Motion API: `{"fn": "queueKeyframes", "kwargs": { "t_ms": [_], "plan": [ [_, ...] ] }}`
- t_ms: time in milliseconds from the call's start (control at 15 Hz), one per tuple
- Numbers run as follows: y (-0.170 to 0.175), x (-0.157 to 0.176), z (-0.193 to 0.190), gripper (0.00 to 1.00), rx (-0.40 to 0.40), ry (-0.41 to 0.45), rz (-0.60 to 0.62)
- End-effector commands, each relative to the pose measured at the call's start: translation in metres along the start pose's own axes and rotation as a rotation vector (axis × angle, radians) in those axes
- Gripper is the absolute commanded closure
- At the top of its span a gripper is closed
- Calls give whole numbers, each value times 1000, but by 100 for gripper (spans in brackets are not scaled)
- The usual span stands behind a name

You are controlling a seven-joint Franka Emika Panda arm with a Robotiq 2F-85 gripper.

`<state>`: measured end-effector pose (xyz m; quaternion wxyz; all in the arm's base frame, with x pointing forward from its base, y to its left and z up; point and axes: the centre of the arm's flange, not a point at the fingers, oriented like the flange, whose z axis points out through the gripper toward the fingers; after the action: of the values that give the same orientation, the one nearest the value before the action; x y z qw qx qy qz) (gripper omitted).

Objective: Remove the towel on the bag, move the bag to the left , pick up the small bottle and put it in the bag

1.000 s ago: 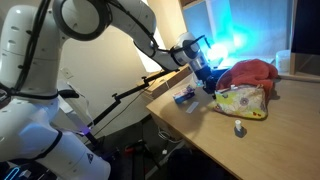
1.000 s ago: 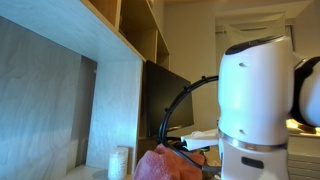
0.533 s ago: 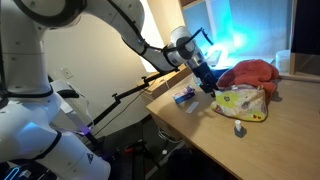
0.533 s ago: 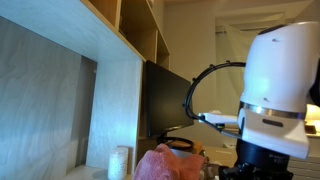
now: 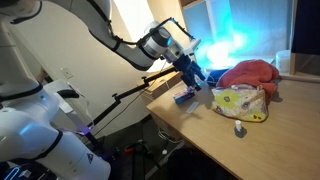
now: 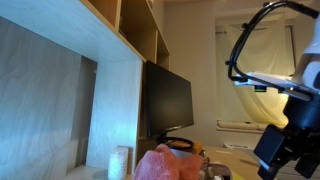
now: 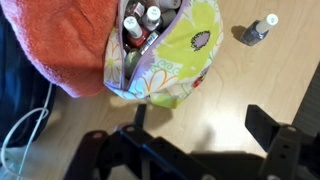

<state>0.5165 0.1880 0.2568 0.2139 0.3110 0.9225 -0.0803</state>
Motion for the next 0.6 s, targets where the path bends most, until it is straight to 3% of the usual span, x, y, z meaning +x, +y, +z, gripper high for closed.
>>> {"fn": "queueKeyframes", "kwargs": {
  "t_ms": [0, 200, 533],
  "plan": [
    [-20, 13, -9, 0, 41, -10, -23],
    [-24, 11, 17, 0, 80, 33, -12],
    [-35, -23, 77, 0, 169, 106, 82]
  ]
}}
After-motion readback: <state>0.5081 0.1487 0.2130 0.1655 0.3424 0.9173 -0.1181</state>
